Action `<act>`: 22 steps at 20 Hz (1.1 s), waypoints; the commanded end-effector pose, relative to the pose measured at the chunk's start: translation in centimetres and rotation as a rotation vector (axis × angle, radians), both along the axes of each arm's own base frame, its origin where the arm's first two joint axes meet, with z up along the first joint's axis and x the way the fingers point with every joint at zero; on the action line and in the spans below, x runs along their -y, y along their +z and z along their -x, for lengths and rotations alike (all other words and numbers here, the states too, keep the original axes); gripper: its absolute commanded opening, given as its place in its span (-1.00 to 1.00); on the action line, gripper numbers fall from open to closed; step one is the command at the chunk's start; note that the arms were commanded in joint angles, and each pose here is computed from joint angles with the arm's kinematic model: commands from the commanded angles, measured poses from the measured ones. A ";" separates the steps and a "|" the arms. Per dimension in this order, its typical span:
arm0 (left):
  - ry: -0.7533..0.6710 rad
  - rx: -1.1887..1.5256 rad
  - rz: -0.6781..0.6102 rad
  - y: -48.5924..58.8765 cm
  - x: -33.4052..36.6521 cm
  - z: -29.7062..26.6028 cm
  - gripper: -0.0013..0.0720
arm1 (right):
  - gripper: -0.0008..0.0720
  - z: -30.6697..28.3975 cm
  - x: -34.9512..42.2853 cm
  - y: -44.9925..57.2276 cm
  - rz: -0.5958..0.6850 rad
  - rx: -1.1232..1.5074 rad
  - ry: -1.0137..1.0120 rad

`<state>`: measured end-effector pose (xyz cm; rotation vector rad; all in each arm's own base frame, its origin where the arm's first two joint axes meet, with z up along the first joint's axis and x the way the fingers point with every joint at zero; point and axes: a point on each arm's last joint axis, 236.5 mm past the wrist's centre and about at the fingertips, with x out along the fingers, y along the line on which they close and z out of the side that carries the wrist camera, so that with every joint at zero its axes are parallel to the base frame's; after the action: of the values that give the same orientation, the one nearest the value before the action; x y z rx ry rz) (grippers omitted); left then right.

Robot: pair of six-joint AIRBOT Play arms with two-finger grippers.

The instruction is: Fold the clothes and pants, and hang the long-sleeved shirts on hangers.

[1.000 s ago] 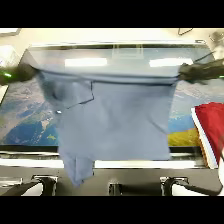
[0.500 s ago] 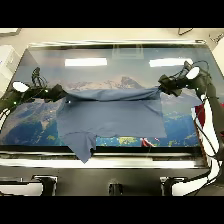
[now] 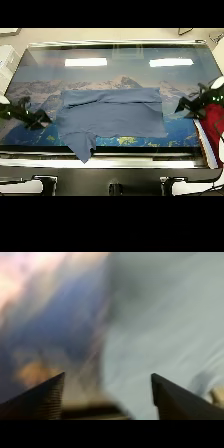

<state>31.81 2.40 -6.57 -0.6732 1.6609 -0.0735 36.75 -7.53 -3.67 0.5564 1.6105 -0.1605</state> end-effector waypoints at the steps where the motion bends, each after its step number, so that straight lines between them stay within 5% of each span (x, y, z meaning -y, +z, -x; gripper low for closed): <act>1: -0.010 -0.063 0.056 -3.0 1.7 5.0 0.19 | 0.59 5.2 -1.2 -1.6 -0.061 -0.110 0.041; 4: 0.033 0.000 0.159 -3.7 4.3 4.1 0.19 | 0.58 5.5 -2.0 -1.5 -0.093 -0.116 0.039; 13: -0.010 0.029 0.208 -4.1 7.7 3.1 0.24 | 0.56 5.1 -2.9 -1.0 -0.136 -0.101 0.031; 14: -0.023 0.026 0.208 -4.1 8.1 3.2 0.16 | 0.56 5.2 -2.9 -1.0 -0.135 -0.100 0.031; 15: -0.030 0.024 0.208 -4.1 8.4 3.2 -0.29 | 0.56 5.1 -2.9 -1.1 -0.133 -0.099 0.031; 18: -0.041 0.023 0.209 -4.1 8.7 3.3 -0.85 | 0.56 4.8 -2.2 -1.5 -0.103 -0.083 0.027; 22: -0.044 0.037 0.204 -3.8 8.6 3.1 -0.89 | 0.56 6.7 -2.9 -4.3 -0.113 -0.128 0.011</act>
<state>28.64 -6.00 -10.63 -0.7868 1.6511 -0.2793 31.03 -4.88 -6.30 0.6266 1.7404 -0.0842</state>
